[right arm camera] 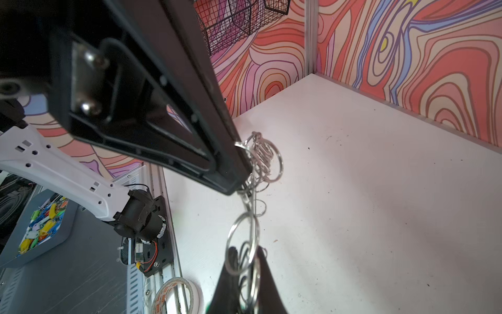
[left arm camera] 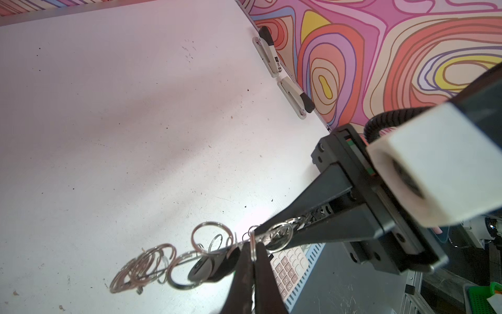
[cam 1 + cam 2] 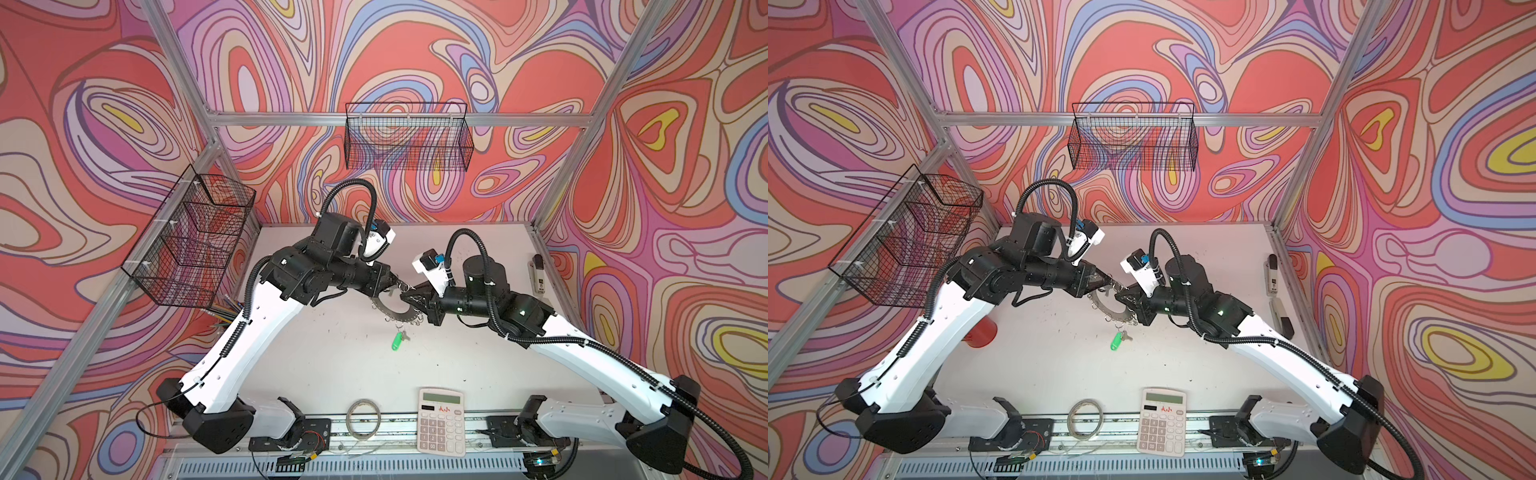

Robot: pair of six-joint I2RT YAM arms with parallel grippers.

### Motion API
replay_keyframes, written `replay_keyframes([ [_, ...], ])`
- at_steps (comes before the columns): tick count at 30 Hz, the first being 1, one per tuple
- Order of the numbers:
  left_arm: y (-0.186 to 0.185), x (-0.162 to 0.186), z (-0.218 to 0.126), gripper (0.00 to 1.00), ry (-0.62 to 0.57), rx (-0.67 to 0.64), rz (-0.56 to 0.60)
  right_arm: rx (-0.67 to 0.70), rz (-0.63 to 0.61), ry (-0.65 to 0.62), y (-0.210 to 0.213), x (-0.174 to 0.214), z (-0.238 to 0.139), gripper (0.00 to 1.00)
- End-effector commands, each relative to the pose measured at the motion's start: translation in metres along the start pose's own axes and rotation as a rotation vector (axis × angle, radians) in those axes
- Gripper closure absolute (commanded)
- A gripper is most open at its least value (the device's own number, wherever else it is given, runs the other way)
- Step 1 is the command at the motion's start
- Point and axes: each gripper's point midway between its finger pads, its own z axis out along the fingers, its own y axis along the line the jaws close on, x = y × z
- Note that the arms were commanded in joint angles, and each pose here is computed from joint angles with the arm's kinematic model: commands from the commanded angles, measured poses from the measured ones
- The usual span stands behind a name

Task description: Put the keys on the keyring

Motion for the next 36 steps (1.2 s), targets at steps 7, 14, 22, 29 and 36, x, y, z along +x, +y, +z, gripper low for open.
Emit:
replay_keyframes([
  [7,-0.023,-0.012,-0.019,0.71,-0.065,0.097,0.025,0.090,-0.013,-0.060,-0.012,-0.010,-0.015,1.00],
  [14,-0.021,-0.015,-0.018,0.73,-0.074,0.092,0.011,0.073,-0.014,-0.068,-0.010,-0.011,-0.014,1.00],
  [22,0.000,-0.023,-0.034,0.65,-0.177,0.058,-0.031,0.036,-0.009,-0.072,-0.004,-0.009,-0.013,1.00],
  [29,0.063,-0.010,-0.043,0.48,-0.290,-0.037,-0.165,-0.030,0.041,-0.056,-0.001,0.000,-0.001,1.00],
  [36,0.040,0.000,-0.032,0.60,-0.249,0.167,-0.201,-0.046,0.070,-0.082,0.000,-0.006,0.000,1.00],
])
